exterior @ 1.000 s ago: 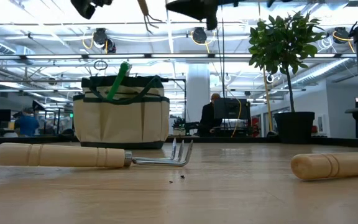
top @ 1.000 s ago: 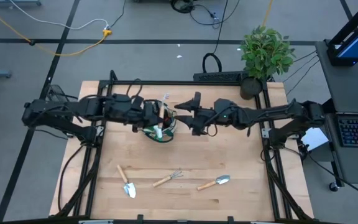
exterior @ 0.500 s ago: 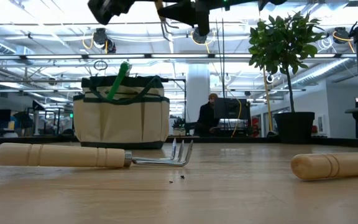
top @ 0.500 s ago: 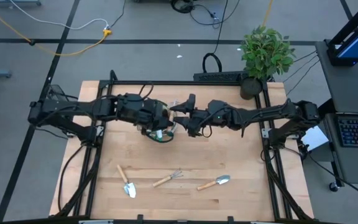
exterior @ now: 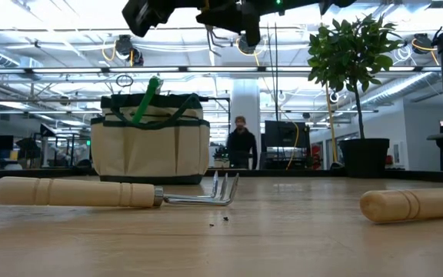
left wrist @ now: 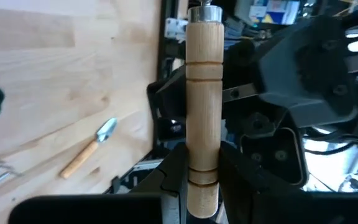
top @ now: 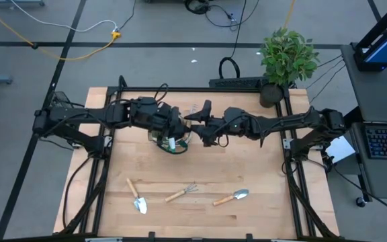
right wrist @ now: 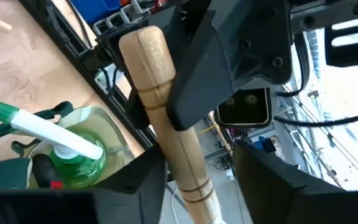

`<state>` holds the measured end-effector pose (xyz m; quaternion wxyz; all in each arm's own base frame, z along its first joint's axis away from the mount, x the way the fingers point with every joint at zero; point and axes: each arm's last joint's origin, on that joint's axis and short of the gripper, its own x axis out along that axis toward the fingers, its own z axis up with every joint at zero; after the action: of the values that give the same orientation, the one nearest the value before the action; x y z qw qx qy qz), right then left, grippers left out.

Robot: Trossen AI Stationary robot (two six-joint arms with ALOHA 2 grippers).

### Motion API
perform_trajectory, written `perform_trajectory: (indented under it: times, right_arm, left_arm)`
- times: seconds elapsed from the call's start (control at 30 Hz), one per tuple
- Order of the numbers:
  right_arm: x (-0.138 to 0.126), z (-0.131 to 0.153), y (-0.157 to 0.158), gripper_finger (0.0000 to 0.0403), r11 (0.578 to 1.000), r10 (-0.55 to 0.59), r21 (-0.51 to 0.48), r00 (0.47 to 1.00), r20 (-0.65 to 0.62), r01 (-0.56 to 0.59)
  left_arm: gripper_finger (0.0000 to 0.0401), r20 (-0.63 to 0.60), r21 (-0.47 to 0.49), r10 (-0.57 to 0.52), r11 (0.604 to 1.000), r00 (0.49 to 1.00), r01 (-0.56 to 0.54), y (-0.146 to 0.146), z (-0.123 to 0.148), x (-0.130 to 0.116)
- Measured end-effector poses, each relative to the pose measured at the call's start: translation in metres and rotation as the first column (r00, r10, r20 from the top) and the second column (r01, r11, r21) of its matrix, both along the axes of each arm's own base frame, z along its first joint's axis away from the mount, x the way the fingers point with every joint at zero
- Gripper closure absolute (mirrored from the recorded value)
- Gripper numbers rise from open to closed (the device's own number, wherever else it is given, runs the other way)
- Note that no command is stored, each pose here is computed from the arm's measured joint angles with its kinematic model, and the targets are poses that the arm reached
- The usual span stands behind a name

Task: Pick & Place Garden tools in Gardening bag
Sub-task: Put the top brown hand rake into the gardening bag

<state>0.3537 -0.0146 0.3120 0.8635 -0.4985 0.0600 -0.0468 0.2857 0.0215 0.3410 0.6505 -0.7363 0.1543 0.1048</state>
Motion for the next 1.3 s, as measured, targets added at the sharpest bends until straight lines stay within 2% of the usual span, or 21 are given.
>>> perform_trajectory:
  times: [0.37, 0.67, 1.0, 1.17, 1.3]
  right_arm:
    - [0.000, -0.004, 0.000, 0.0326, 0.999, -0.008, 0.031, 1.000, -0.029, 0.009]
    - [0.000, -0.005, -0.002, 0.0333, 0.995, -0.092, 0.045, 0.995, -0.042, 0.094]
    - [-0.001, -0.007, -0.003, 0.0340, 0.984, -0.112, 0.136, 0.992, -0.055, 0.118]
    - [-0.002, -0.008, -0.006, 0.0340, 0.974, -0.127, 0.182, 0.990, -0.061, 0.136]
    - [-0.002, -0.009, -0.013, 0.0340, 0.957, -0.150, 0.240, 0.987, -0.059, 0.160]
  left_arm:
    - [0.0339, -0.008, -0.002, 0.051, 0.999, 0.999, -0.051, 0.008, -0.001, -0.001]
    - [0.0333, -0.008, 0.027, 0.068, 0.997, 0.998, -0.068, 0.012, -0.001, -0.001]
    - [0.0233, 0.021, 0.181, 0.046, 0.982, 0.999, -0.049, 0.015, 0.000, 0.000]
    - [0.0205, 0.039, 0.285, 0.046, 0.957, 0.998, -0.055, 0.017, 0.005, -0.004]
    - [0.0194, 0.052, 0.391, 0.034, 0.919, 0.998, -0.052, 0.024, 0.010, -0.011]
